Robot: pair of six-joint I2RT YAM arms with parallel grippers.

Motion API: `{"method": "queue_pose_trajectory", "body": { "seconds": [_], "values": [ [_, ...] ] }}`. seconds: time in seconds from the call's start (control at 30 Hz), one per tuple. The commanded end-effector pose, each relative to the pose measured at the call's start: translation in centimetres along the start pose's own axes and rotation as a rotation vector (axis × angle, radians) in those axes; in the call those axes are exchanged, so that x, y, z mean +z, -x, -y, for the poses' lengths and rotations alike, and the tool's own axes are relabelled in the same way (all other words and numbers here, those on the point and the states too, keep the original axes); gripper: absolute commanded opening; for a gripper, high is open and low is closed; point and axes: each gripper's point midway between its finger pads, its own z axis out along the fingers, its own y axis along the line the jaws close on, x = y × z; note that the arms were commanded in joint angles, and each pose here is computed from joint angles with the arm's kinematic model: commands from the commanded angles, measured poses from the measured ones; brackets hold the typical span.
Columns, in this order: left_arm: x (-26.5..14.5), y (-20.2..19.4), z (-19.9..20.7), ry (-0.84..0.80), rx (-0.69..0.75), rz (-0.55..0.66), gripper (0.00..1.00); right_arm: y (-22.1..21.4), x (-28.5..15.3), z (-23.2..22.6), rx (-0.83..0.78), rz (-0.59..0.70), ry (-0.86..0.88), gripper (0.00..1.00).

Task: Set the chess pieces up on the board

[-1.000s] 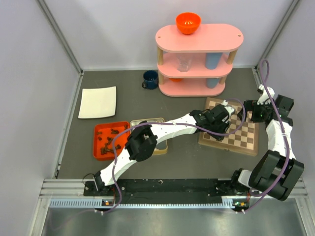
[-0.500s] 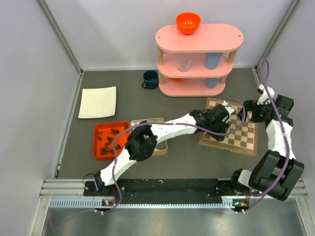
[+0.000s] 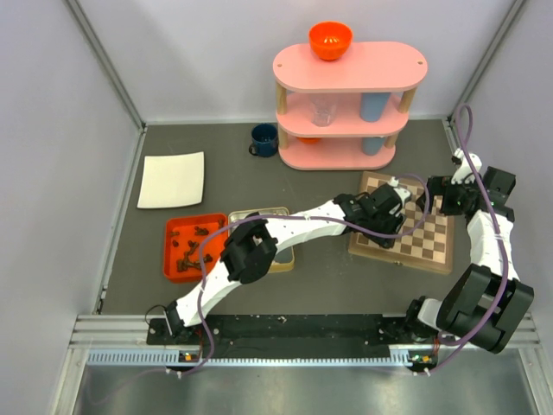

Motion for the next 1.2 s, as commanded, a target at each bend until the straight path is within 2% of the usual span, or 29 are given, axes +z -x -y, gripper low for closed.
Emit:
{"method": "queue_pose_trajectory", "body": {
  "seconds": [0.0,0.13,0.17,0.23,0.27,0.3,0.33,0.37,0.4,0.43,0.47,0.5,0.53,0.57,0.6,0.63,0.67,0.7,0.73,0.77,0.83,0.93,1.07,1.17],
  "values": [
    [-2.0,3.8,0.9,-0.022,0.002,0.107,0.54,2.7,-1.1,-0.8,-0.045,0.073,0.033,0.99],
    [-4.2,5.2,1.2,-0.047,0.018,0.162,0.61,2.3,-1.1,-1.5,-0.064,0.069,0.079,0.99],
    [-6.0,6.9,1.6,-0.059,0.023,0.220,0.64,2.3,-1.1,-1.7,-0.071,0.068,0.089,0.99],
    [-7.1,6.6,0.8,-0.041,0.034,0.237,0.68,1.9,-1.2,-2.2,-0.097,0.067,0.115,0.97],
    [-9.9,8.8,0.8,-0.037,0.039,0.323,0.70,2.0,-1.5,-2.5,-0.111,0.074,0.126,0.97],
    [-9.9,7.4,-0.5,-0.007,0.042,0.305,0.71,1.8,-1.6,-3.2,-0.121,0.078,0.160,0.96],
    [-13.0,8.9,-0.8,-0.003,0.039,0.371,0.72,1.8,-1.8,-3.6,-0.157,0.089,0.182,0.96],
    [-14.3,9.4,-1.3,0.002,0.037,0.412,0.73,1.9,-2.1,-4.2,-0.185,0.105,0.208,0.95],
    [-14.3,7.7,-3.4,0.062,0.029,0.396,0.74,1.5,-2.4,-6.0,-0.197,0.122,0.297,0.93],
    [-17.6,8.7,-4.2,0.077,0.024,0.455,0.74,1.4,-2.8,-6.9,-0.270,0.149,0.349,0.90],
    [-18.9,8.6,-5.3,0.113,0.022,0.480,0.75,1.3,-3.3,-8.1,-0.317,0.180,0.405,0.89],
    [-19.0,6.8,-7.0,0.148,0.040,0.464,0.78,0.8,-4.0,-10.0,-0.345,0.216,0.501,0.88],
    [-22.5,7.6,-7.8,0.161,0.041,0.534,0.80,0.0,-4.2,-10.9,-0.419,0.222,0.538,0.88],
    [-23.8,7.3,-8.7,0.183,0.047,0.557,0.82,-0.3,-4.5,-12.4,-0.476,0.227,0.572,0.88],
    [-23.8,5.3,-10.4,0.213,0.064,0.533,0.85,-1.2,-4.2,-12.8,-0.534,0.209,0.579,0.88],
    [-27.1,5.7,-11.6,0.232,0.060,0.593,0.86,-1.9,-4.1,-13.5,-0.558,0.191,0.597,0.88],
    [-28.2,5.1,-12.6,0.247,0.064,0.600,0.87,-2.5,-3.9,-14.8,-0.599,0.174,0.636,0.88],
    [-28.2,3.0,-14.3,0.274,0.076,0.557,0.88,-3.3,-3.5,-14.8,-0.629,0.145,0.630,0.87],
    [-31.1,2.9,-16.0,0.320,0.067,0.601,0.88,-3.6,-3.3,-15.1,-0.650,0.129,0.631,0.87],
    [-31.4,1.3,-17.3,0.355,0.067,0.577,0.88,-4.1,-2.9,-14.9,-0.668,0.097,0.614,0.86],
    [-34.5,-0.3,-19.9,0.476,0.094,0.581,0.89,-4.4,-2.5,-15.4,-0.661,0.055,0.626,0.83],
    [-36.4,-3.6,-22.7,0.637,0.148,0.543,0.90,-4.9,-1.6,-14.9,-0.625,-0.034,0.578,0.76],
    [-36.4,-7.1,-24.4,0.720,0.159,0.499,0.90,-5.5,-0.1,-13.3,-0.590,-0.124,0.456,0.69],
    [-36.9,-7.4,-24.4,0.730,0.159,0.506,0.90,-5.6,0.2,-13.1,-0.560,-0.155,0.426,0.67]
  ]
}}
